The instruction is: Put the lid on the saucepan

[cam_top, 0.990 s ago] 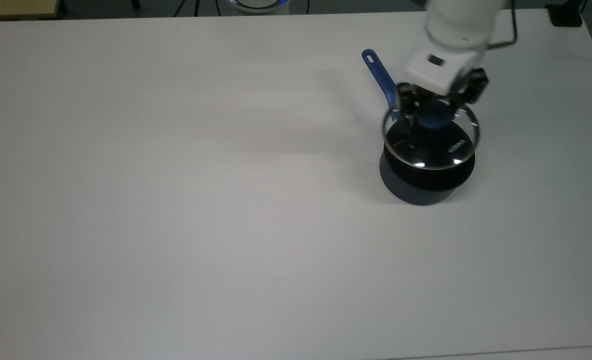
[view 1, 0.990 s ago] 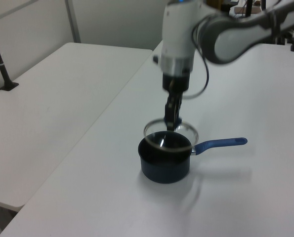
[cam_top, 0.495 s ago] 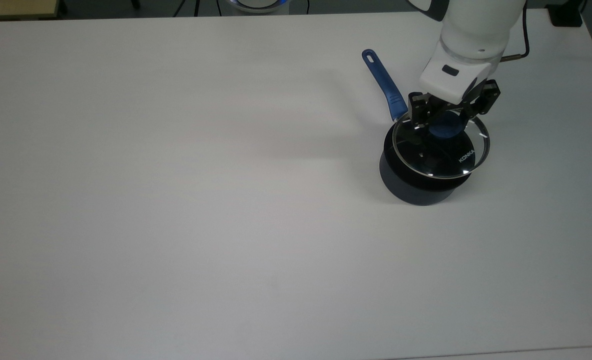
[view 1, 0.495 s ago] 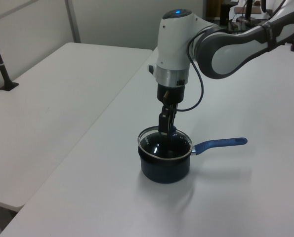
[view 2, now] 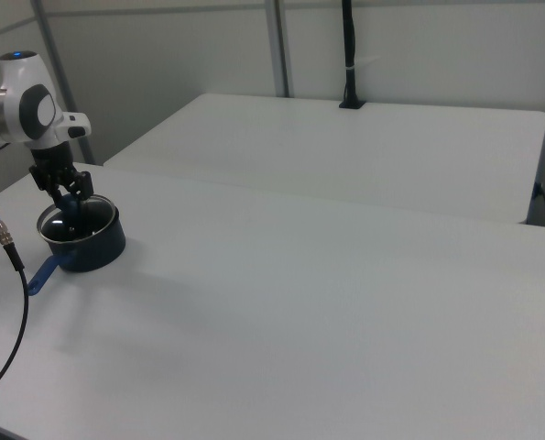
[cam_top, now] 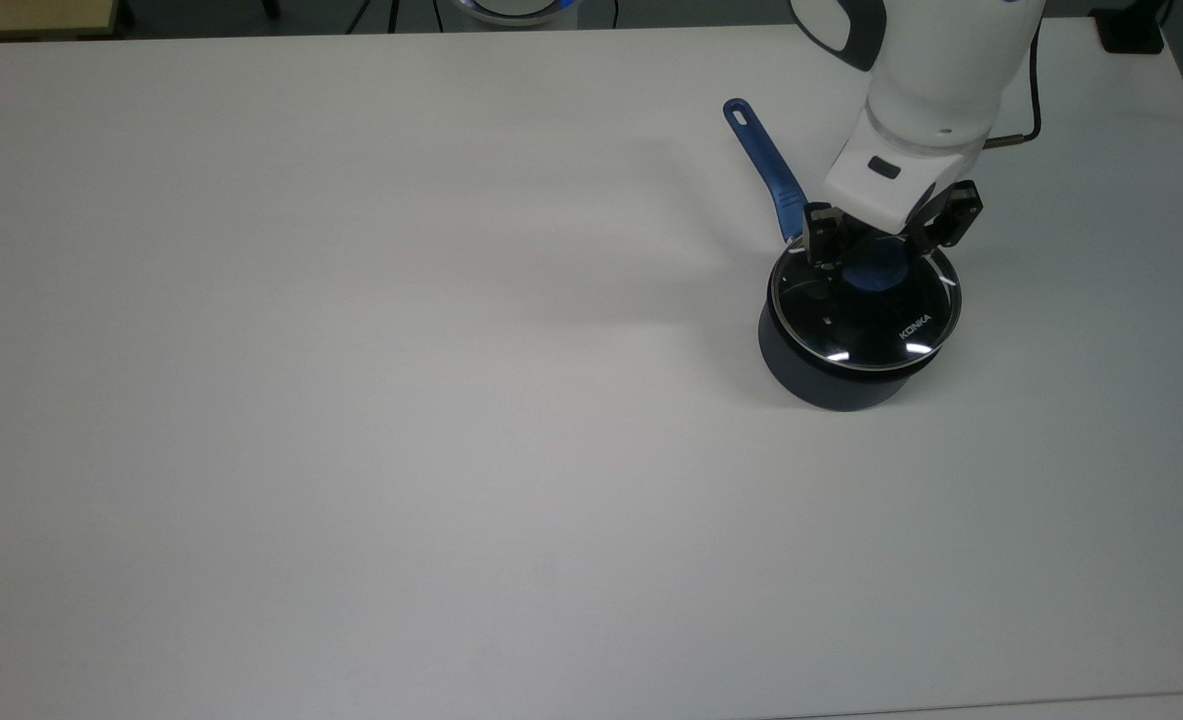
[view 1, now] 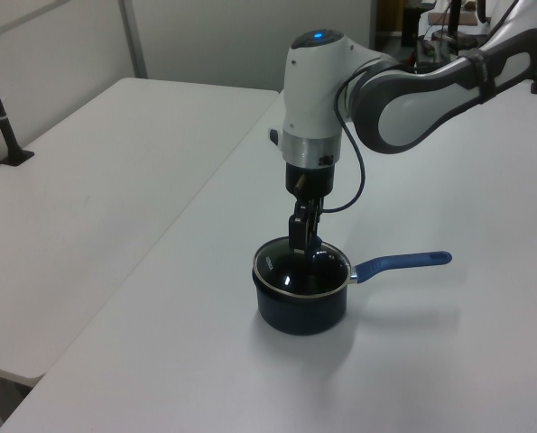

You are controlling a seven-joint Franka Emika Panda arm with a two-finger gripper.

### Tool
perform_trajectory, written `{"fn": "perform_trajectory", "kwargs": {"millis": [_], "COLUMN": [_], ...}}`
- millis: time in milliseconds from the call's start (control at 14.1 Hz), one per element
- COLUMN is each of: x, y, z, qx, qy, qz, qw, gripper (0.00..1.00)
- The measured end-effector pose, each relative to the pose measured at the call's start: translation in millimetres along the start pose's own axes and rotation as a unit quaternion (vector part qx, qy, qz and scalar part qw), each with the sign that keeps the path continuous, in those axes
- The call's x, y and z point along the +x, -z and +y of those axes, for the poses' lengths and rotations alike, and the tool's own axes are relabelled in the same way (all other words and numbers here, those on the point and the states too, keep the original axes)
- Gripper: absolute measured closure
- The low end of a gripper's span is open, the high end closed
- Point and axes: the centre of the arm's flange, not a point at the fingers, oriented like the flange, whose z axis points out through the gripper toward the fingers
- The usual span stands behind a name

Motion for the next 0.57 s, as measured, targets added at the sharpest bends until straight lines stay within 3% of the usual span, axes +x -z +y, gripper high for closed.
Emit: {"fn": "perform_trajectory", "kwargs": {"millis": [283, 566], "x": [1.6, 2.1], "y": [-2.0, -1.2], "z": [-0.6, -0.1], "qx": [0.002, -0.002], "qy": [0.000, 0.001], "qz": [0.004, 0.007], "qw": [1.0000, 1.0000], "gripper": [0.33, 0.01]}}
